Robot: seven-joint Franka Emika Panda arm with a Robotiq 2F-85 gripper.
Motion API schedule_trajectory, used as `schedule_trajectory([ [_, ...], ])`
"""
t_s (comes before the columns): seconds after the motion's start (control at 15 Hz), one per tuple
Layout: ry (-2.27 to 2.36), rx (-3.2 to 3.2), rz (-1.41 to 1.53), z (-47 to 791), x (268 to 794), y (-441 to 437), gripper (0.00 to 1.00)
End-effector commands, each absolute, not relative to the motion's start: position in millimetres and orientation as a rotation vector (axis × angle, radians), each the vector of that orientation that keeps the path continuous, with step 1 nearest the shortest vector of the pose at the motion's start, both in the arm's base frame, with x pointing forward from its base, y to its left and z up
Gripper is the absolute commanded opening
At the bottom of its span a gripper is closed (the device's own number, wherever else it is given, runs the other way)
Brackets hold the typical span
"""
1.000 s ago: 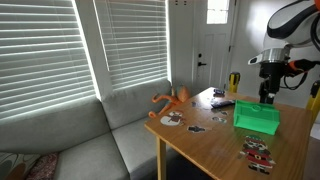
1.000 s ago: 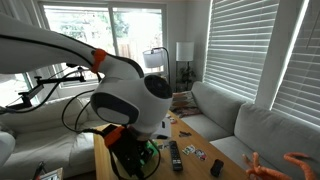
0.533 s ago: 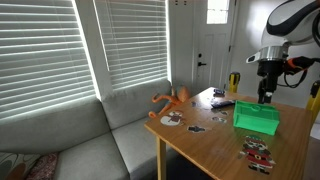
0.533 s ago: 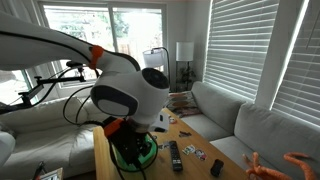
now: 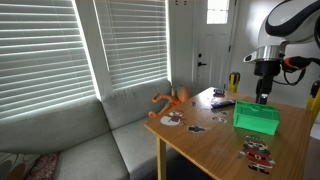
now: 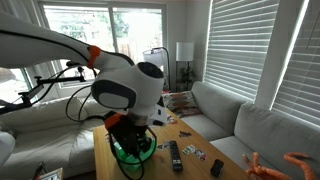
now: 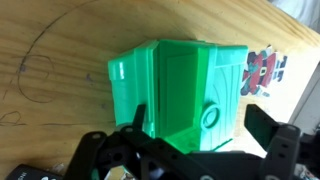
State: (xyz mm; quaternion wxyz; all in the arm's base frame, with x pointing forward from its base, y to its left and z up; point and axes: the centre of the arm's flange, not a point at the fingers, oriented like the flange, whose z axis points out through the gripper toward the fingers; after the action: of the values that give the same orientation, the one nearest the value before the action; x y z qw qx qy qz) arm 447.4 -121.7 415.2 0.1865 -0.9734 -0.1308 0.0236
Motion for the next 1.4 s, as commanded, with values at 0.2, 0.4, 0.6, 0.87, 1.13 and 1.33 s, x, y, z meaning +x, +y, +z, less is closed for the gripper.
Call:
schedule_trajectory([
  [0.2,-0.349,-2.795,0.059,422,441,-113,1.0],
  [0.4,-0.357,-2.798,0.052,425,439,-114,1.0],
  [0.6,-0.382,-2.814,0.058,425,438,-119,1.0],
  [0.87,-0.405,-2.83,0.088,419,437,-120,1.0],
  [1.13,-0.413,-2.812,0.111,410,435,-116,1.0],
  [1.33,-0.399,-2.794,0.107,405,433,-115,1.0],
])
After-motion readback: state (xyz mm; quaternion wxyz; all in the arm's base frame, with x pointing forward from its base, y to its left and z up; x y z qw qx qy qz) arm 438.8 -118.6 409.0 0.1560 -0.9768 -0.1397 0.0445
